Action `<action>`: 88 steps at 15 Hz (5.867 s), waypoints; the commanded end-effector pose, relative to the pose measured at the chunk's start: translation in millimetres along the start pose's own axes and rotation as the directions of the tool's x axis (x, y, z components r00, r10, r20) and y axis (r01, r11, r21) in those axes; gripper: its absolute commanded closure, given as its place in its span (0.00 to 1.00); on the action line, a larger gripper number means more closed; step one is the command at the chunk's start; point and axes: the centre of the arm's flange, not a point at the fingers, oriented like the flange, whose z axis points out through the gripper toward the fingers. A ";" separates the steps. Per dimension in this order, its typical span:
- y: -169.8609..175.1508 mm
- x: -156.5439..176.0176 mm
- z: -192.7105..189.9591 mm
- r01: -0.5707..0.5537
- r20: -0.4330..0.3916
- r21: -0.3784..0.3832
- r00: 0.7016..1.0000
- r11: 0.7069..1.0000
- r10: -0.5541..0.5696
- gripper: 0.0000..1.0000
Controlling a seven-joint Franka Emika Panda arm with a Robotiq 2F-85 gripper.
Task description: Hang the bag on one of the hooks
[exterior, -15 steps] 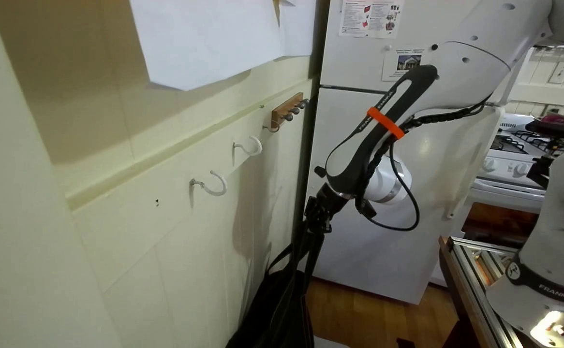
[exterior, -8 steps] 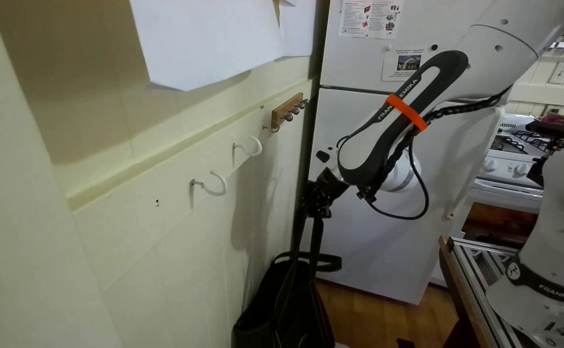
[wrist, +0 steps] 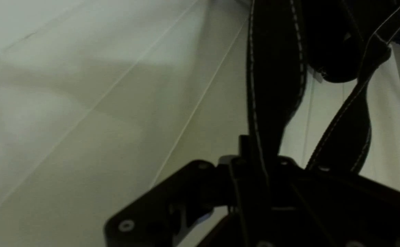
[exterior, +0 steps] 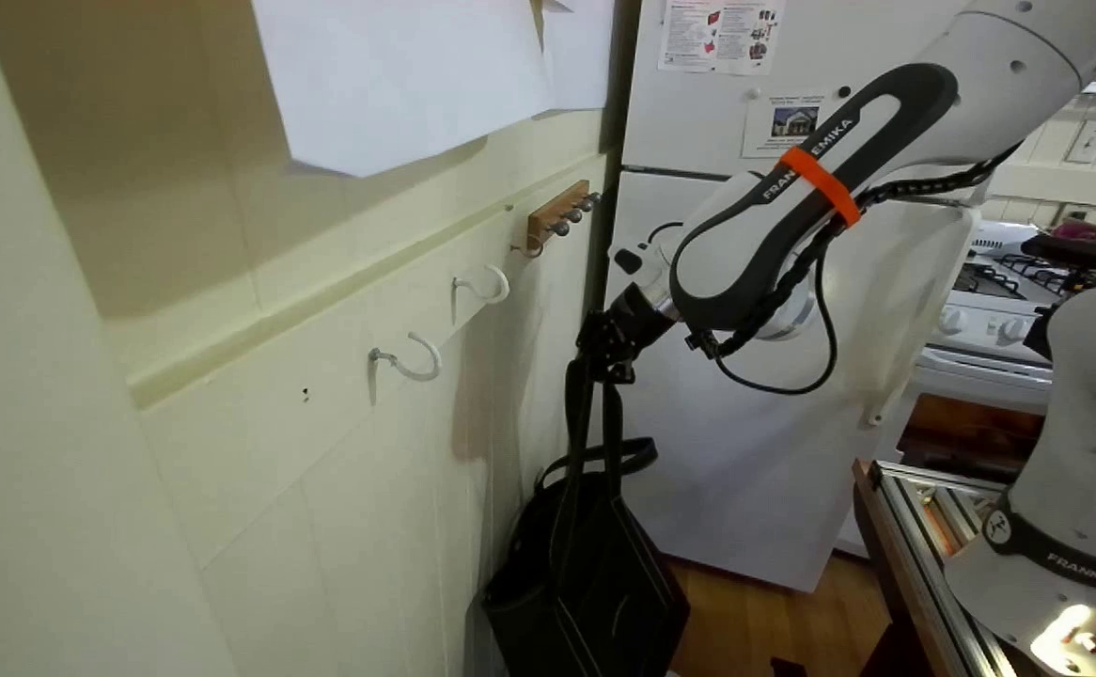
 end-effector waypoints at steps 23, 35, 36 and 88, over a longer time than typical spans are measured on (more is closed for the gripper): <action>41.9 70.2 -172.8 0.043 -0.158 -0.315 0.983 0.948 -0.097 0.99; 41.7 60.6 -141.2 0.052 -0.153 -0.272 0.983 0.961 -0.097 0.95; 41.2 59.8 -140.2 0.053 -0.152 -0.270 0.984 0.962 -0.096 0.95; 122.4 58.6 -129.5 0.016 -0.320 -0.470 0.929 0.882 -0.188 0.99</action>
